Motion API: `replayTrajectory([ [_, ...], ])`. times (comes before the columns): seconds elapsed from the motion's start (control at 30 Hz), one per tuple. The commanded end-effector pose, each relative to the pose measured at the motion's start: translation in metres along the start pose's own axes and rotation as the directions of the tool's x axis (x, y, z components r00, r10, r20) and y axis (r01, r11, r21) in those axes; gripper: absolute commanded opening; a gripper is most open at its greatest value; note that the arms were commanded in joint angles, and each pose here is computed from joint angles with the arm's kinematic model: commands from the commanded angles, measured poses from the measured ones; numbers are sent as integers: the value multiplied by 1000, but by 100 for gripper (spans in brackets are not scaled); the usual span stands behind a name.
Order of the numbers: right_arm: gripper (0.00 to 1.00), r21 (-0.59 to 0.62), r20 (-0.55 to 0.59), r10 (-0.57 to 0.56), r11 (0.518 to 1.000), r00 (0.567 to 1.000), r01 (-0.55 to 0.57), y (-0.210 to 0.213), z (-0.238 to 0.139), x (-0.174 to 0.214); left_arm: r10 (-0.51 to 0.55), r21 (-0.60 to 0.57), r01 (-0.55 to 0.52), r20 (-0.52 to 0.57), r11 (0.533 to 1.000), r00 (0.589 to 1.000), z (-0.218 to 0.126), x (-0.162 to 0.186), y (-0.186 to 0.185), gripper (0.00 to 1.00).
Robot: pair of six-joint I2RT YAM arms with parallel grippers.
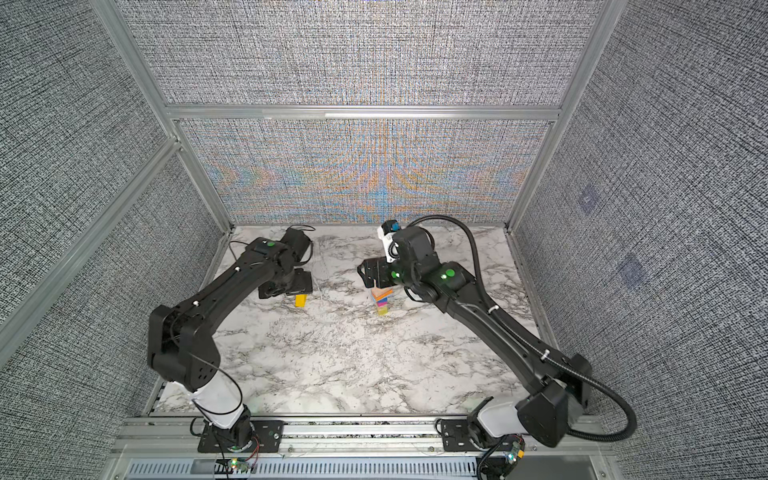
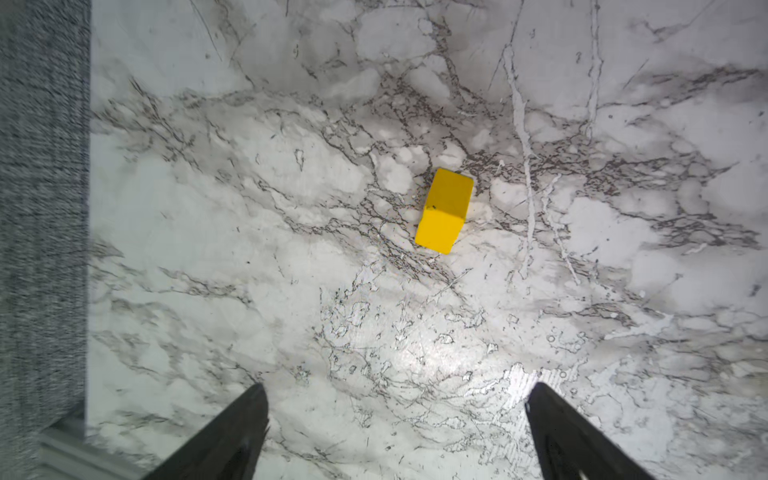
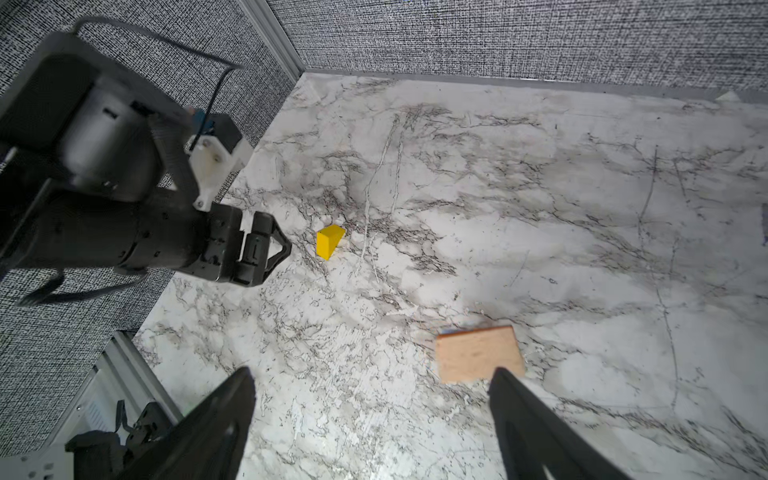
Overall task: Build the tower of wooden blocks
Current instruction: 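Move the open right gripper over the yellow cube while the left gripper draws back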
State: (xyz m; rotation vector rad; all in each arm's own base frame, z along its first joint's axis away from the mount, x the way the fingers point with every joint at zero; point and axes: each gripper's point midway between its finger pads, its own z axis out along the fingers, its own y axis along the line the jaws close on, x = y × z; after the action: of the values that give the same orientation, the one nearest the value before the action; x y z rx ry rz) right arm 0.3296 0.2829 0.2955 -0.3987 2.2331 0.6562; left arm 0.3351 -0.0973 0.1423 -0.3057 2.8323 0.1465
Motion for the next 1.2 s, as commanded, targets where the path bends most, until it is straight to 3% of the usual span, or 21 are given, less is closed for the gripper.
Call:
replayTrajectory([
  [0.0,89,96,-63,-13,995,998,19,0,20,4,-122,177,112,46,978,991,-7,-2,-7,98],
  [0.3,88,156,-62,-24,987,998,34,48,107,-7,-244,206,202,202,957,948,-11,26,41,98],
  [0.57,87,169,-102,34,986,994,-16,76,193,20,-403,238,345,273,908,873,13,69,75,98],
  [0.77,80,214,-120,48,977,992,-22,80,240,41,-428,244,359,361,901,828,21,90,98,98],
  [0.97,72,233,-114,91,971,989,-62,78,271,60,-431,264,351,373,898,822,22,99,102,98],
  [1.17,70,254,-93,112,963,989,-85,79,292,74,-398,268,317,347,910,849,24,102,96,98],
])
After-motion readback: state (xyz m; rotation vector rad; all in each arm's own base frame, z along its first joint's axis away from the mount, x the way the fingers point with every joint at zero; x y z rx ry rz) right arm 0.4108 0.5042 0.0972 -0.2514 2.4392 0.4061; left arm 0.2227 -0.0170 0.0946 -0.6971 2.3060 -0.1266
